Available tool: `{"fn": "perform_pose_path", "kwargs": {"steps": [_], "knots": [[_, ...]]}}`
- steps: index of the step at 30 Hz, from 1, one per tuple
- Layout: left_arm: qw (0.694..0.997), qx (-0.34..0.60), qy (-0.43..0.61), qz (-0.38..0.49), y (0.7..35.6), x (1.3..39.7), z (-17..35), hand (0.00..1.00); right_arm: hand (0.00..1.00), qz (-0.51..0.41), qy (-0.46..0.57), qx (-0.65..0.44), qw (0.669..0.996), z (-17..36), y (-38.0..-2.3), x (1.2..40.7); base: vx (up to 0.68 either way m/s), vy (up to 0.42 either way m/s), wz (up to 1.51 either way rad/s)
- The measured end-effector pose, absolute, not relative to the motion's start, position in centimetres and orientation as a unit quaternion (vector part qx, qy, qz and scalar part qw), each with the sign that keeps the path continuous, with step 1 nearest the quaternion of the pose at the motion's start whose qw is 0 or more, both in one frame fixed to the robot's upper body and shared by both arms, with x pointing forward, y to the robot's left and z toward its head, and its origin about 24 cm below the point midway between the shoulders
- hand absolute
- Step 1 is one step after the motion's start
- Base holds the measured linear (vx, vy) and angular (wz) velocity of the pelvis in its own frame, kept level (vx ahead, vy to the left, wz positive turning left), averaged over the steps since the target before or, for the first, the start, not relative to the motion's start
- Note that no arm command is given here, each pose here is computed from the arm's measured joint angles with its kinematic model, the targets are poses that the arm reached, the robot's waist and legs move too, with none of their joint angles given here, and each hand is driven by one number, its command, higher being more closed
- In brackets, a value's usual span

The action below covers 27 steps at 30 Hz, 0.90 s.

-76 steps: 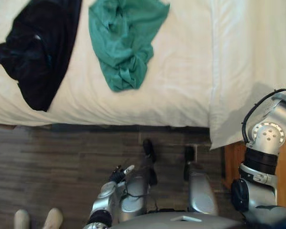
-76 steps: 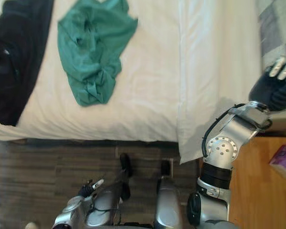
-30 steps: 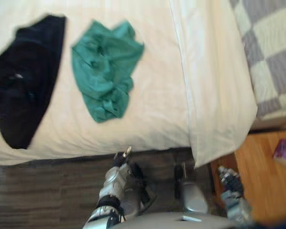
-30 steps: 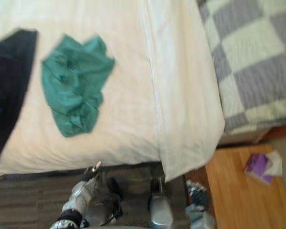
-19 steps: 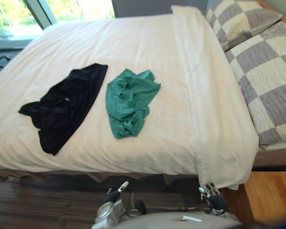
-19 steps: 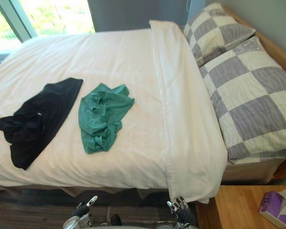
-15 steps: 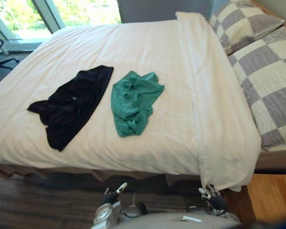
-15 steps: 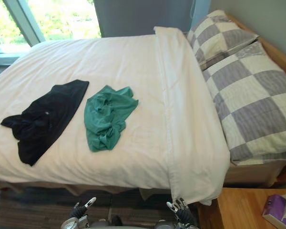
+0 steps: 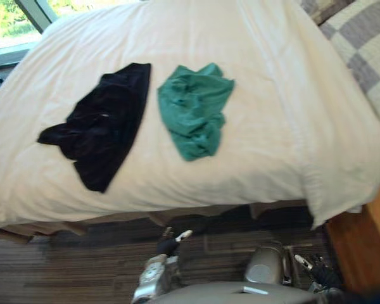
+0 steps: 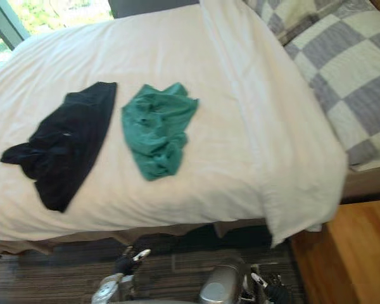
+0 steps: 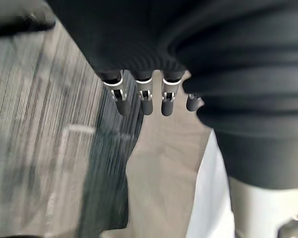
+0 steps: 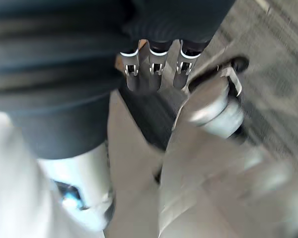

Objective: Tidy the bed and pick cloth on bed and put in laundry

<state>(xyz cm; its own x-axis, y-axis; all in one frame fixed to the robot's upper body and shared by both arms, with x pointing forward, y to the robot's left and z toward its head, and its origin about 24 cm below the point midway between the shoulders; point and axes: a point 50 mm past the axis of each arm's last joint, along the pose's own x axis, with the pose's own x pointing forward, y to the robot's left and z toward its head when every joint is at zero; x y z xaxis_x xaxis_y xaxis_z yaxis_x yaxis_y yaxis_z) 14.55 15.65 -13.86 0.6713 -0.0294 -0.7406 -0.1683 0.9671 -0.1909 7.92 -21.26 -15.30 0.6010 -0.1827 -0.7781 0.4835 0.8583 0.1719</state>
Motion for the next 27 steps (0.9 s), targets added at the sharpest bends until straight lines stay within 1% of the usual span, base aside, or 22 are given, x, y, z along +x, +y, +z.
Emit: {"fn": "perform_pose_path", "kwargs": {"steps": [1, 3, 4, 6, 7, 8, 10, 13, 15, 17, 18, 21, 27], "knots": [[0.907, -0.107, 0.405, 0.039, 16.4, 14.4, -13.9, 0.00, 0.00, -0.192, 0.405, 0.184, 0.875, -15.4, -20.5, 8.0, 0.02, 0.738, -0.48], [0.907, -0.066, 0.414, 0.042, 18.5, 14.5, -13.7, 0.00, 0.00, -0.144, 0.409, 0.170, 0.885, -15.4, -19.6, 8.3, 0.04, 0.618, -0.49], [0.907, -0.058, 0.416, 0.038, 18.7, 14.6, -13.7, 0.00, 0.00, -0.130, 0.407, 0.163, 0.890, -15.3, -19.7, 8.5, 0.00, 0.534, -0.34], [0.909, -0.047, 0.414, 0.012, 17.8, 16.1, -13.3, 0.00, 0.00, -0.067, 0.387, 0.149, 0.907, -14.7, -19.1, 9.9, 0.00, 0.528, 0.00], [0.908, -0.049, 0.416, 0.004, 17.3, 16.2, -13.3, 0.00, 0.00, -0.050, 0.390, 0.141, 0.909, -14.7, -19.0, 9.8, -0.02, 0.469, 0.05], [0.907, -0.054, 0.418, -0.005, 16.5, 16.5, -13.3, 0.00, 0.00, -0.008, 0.388, 0.118, 0.914, -14.4, -18.7, 10.5, -0.03, 0.295, 0.11], [0.910, -0.042, 0.412, -0.034, 15.0, 17.0, -13.1, 0.00, 0.00, 0.025, 0.375, 0.091, 0.922, -14.0, -18.8, 11.0, -0.01, 0.267, 0.52], [0.912, 0.011, 0.404, -0.066, 14.9, 16.6, -13.2, 0.00, 0.00, 0.067, 0.382, 0.088, 0.918, -14.3, -16.9, 10.7, -0.05, 0.057, 1.09], [0.910, 0.017, 0.409, -0.071, 14.9, 15.4, -13.6, 0.00, 0.00, 0.078, 0.379, 0.099, 0.917, -14.2, -16.0, 11.2, -0.10, -0.010, 0.78], [0.901, 0.021, 0.427, -0.071, 15.3, 13.1, -14.5, 0.00, 0.00, 0.082, 0.369, 0.105, 0.920, -14.0, -15.4, 12.1, -0.11, -0.027, 0.28], [0.907, 0.019, 0.415, -0.074, 15.4, 12.9, -14.3, 0.00, 0.00, 0.080, 0.372, 0.103, 0.919, -14.1, -15.2, 12.4, -0.11, -0.028, -0.04], [0.905, 0.026, 0.416, -0.081, 15.5, 11.8, -14.6, 0.00, 0.00, 0.087, 0.384, 0.087, 0.915, -14.1, -16.0, 12.6, -0.07, -0.014, -0.15], [0.907, 0.025, 0.413, -0.079, 15.9, 11.6, -14.6, 0.00, 0.00, 0.070, 0.403, 0.102, 0.907, -14.5, -16.5, 12.5, -0.05, -0.035, -0.20]]}}
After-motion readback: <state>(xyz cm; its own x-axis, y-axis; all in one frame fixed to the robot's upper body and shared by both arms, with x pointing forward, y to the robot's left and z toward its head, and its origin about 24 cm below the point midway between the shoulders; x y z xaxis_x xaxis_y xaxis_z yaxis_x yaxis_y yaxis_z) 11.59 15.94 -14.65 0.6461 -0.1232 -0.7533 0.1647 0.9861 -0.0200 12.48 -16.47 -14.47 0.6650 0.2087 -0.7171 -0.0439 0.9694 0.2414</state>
